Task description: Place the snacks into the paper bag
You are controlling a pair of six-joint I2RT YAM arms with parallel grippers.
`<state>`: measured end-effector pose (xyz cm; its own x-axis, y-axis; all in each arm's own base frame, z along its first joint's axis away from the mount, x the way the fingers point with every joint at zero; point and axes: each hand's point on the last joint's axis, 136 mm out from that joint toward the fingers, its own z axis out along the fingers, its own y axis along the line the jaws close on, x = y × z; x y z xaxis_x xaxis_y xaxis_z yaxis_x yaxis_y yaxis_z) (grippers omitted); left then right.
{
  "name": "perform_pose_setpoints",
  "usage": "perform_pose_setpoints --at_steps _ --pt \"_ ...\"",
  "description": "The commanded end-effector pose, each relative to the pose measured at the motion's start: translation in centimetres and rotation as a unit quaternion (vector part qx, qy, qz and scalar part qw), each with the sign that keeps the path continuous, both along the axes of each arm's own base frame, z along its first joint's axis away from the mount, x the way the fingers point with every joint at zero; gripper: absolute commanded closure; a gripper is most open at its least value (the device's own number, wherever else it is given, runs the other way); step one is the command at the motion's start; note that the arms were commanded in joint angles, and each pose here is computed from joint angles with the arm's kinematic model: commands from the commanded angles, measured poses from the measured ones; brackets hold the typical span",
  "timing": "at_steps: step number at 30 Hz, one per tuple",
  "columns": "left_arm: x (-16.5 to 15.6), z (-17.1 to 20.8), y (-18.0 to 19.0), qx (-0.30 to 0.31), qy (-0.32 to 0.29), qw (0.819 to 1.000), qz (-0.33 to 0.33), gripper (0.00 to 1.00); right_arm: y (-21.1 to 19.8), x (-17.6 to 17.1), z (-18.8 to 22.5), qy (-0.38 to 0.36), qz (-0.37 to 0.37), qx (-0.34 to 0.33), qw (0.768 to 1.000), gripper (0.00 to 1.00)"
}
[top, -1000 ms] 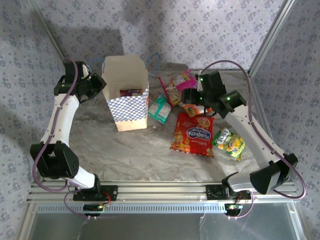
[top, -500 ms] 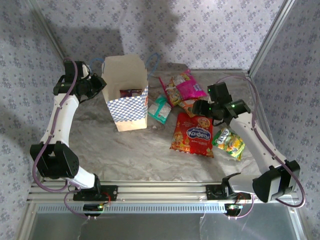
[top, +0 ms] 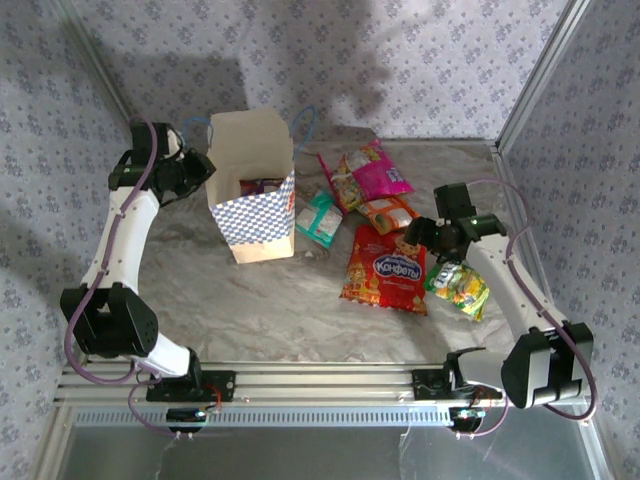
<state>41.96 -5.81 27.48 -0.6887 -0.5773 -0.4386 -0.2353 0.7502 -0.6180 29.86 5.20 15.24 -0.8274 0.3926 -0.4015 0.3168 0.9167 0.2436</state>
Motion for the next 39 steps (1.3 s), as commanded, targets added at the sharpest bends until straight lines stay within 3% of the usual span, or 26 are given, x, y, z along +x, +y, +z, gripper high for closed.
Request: perform_pose_setpoints --at_steps 1,21,39 --pt "-0.3 1.7 -0.2 0.008 -0.016 1.0 -0.009 0.82 -0.5 0.6 -0.1 -0.016 -0.013 0.014 1.0 0.15" --pt "-0.7 1.4 0.0 0.019 -0.006 1.0 -0.008 0.79 0.1 3.2 -6.5 0.034 0.048 0.035 0.998 0.08" --pt "-0.7 1.2 0.2 0.025 0.0 1.0 -0.004 0.79 2.5 2.9 -11.4 0.097 0.09 0.063 0.989 0.12"
